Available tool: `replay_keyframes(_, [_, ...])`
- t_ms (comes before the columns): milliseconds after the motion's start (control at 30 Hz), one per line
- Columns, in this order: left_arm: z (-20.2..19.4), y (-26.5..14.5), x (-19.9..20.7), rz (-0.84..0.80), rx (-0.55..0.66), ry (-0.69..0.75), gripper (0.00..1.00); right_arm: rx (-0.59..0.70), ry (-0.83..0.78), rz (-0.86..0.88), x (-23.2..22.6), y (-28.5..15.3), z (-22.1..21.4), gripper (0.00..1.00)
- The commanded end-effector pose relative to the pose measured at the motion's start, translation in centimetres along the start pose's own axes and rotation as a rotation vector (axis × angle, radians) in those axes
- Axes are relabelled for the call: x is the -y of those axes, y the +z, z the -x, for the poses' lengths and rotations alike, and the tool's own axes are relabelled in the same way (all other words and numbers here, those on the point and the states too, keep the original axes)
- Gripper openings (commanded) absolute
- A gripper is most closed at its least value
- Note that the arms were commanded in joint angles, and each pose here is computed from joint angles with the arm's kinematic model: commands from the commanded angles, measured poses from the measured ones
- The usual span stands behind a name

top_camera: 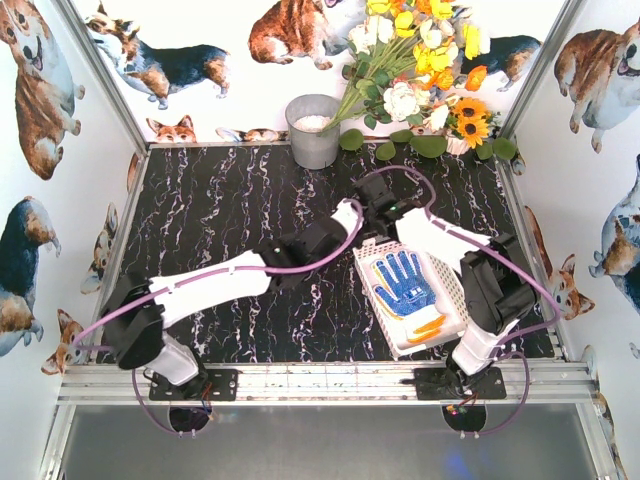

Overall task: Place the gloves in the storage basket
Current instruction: Pick up the glove from the center of the board, then place the glove in the bin.

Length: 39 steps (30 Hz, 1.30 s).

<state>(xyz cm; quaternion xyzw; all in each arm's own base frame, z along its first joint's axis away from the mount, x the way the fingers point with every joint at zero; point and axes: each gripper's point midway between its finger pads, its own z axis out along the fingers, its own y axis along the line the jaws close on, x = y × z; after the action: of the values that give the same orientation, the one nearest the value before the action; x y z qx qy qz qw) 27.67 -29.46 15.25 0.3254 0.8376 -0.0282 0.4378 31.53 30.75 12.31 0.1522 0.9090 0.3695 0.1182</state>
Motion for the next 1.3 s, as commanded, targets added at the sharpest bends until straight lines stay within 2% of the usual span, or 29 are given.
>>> replay_keyframes(0, [6.2, 0.3, 1.8, -0.088, 0.135, -0.005, 0.00, 0.004, -0.098, 0.040, -0.6, -1.9, 1.9, 0.00])
replay_keyframes(267, [9.4, 1.5, 5.3, -0.221, 0.167, -0.024, 0.00, -0.022, -0.170, 0.062, 1.2, -6.0, 2.6, 0.00])
replay_keyframes(400, [10.4, 1.9, 6.9, -0.256, 0.170, -0.011, 0.00, 0.010, -0.221, 0.044, 2.1, -8.4, 2.6, 0.00])
replay_keyframes(700, [12.2, 1.2, 10.9, -0.376, 0.203, -0.018, 0.00, 0.024, -0.203, 0.009, 4.9, -12.3, 1.1, 0.00])
replay_keyframes(1000, [11.4, 0.7, 15.0, -0.509, 0.192, -0.038, 0.00, 0.005, -0.183, -0.055, 8.9, -12.9, -1.4, 0.00])
replay_keyframes(1267, [10.7, 1.1, 17.4, -0.594, 0.174, -0.055, 0.00, 0.040, -0.227, -0.110, 11.4, -12.2, -1.2, 0.00])
